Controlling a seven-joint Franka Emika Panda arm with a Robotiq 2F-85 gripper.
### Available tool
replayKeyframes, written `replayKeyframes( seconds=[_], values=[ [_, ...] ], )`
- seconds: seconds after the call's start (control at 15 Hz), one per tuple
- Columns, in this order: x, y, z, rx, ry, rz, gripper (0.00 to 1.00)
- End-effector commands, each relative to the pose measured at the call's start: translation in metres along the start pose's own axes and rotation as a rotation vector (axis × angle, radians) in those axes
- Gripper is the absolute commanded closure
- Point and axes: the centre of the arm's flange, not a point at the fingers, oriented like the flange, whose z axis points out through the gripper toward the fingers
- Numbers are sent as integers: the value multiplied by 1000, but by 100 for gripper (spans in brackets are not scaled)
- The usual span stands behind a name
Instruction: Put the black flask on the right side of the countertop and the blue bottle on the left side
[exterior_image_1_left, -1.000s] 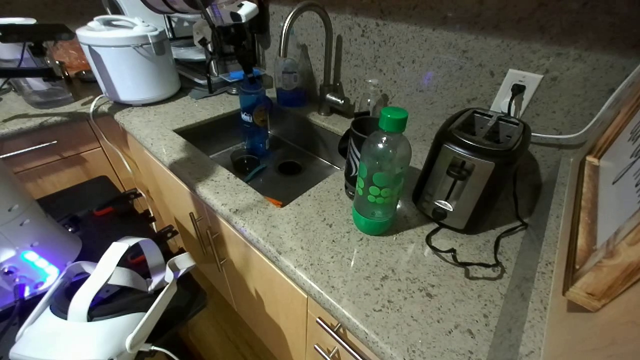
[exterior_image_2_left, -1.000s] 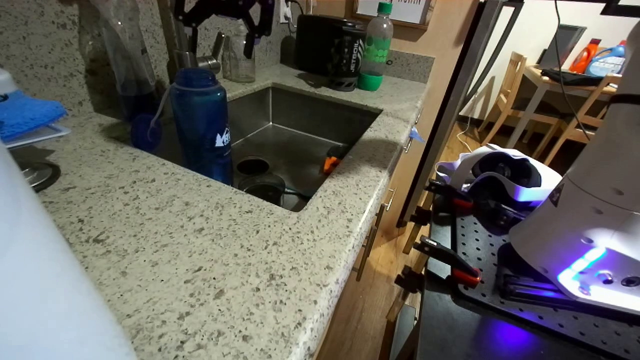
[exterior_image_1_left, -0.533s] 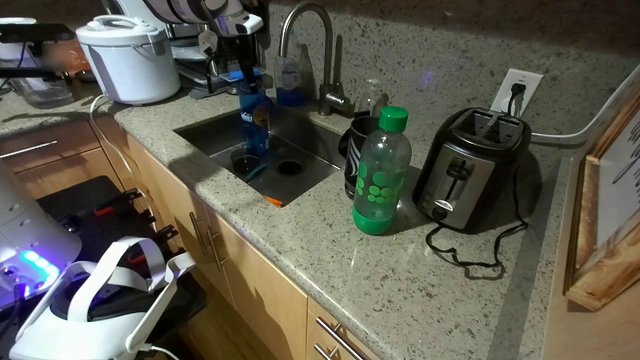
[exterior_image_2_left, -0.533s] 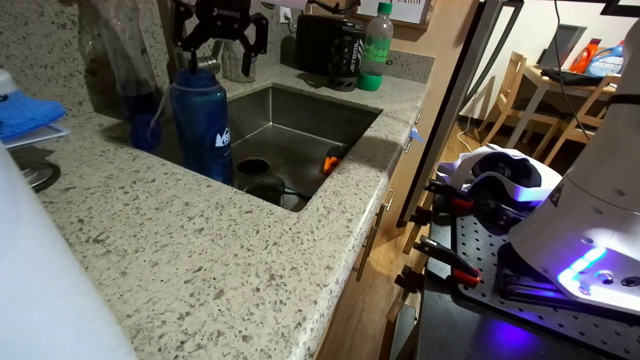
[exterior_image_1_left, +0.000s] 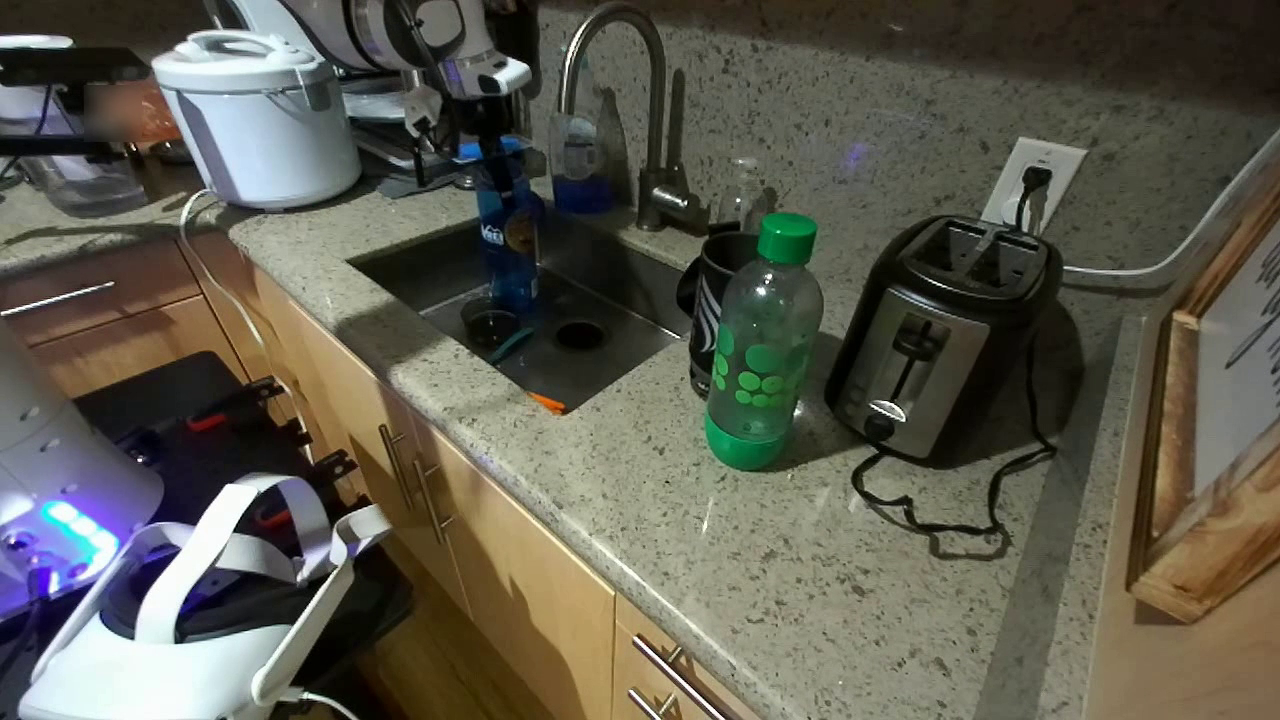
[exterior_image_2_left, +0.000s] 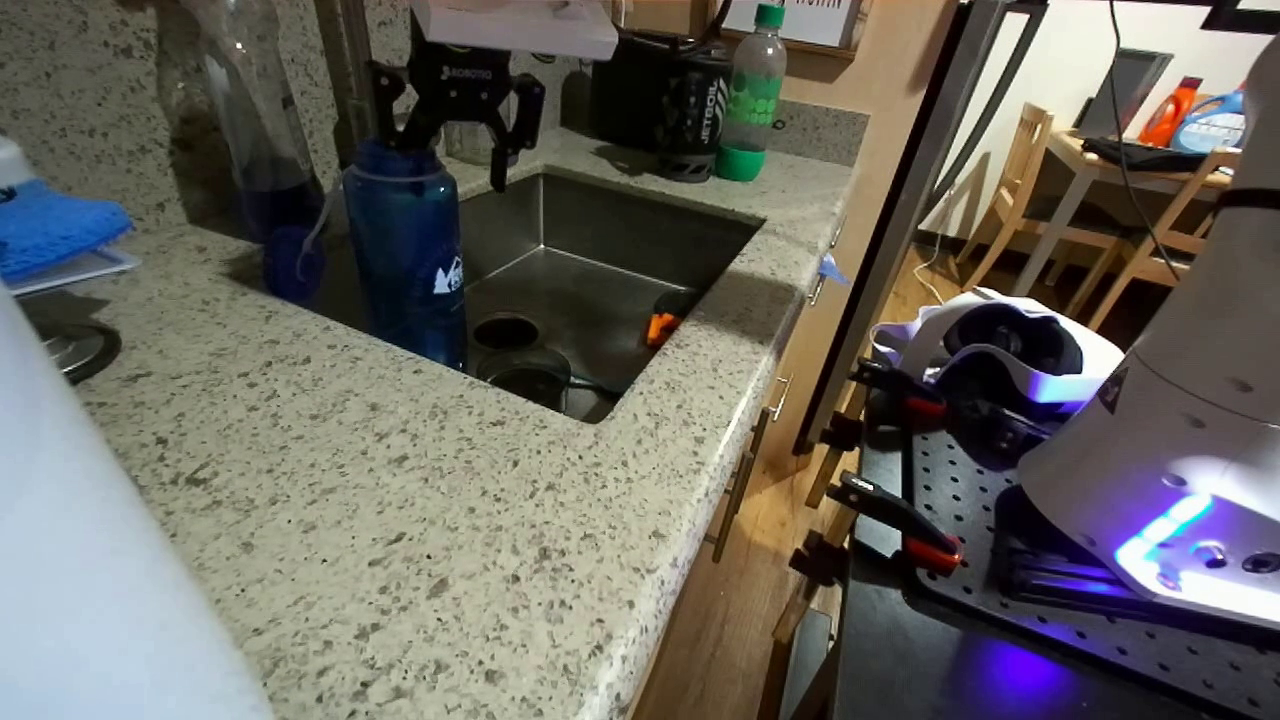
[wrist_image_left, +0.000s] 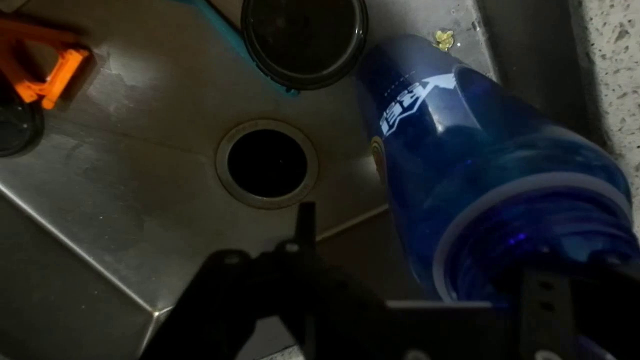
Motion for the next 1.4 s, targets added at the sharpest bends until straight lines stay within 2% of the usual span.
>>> replayKeyframes(
  seconds=[0.0,0.33,0.47,0.6,1.0,1.33],
  values=[
    [7,4,-3,-8,-15,24,53],
    [11,12,-8,0,-6,41,90],
    [11,14,-11,12,-6,49,96],
    [11,15,-14,24,-9,62,93],
    [6,11,-43,29,-1,61,94],
    [-18,7,-94,7,-20,20,94]
  ],
)
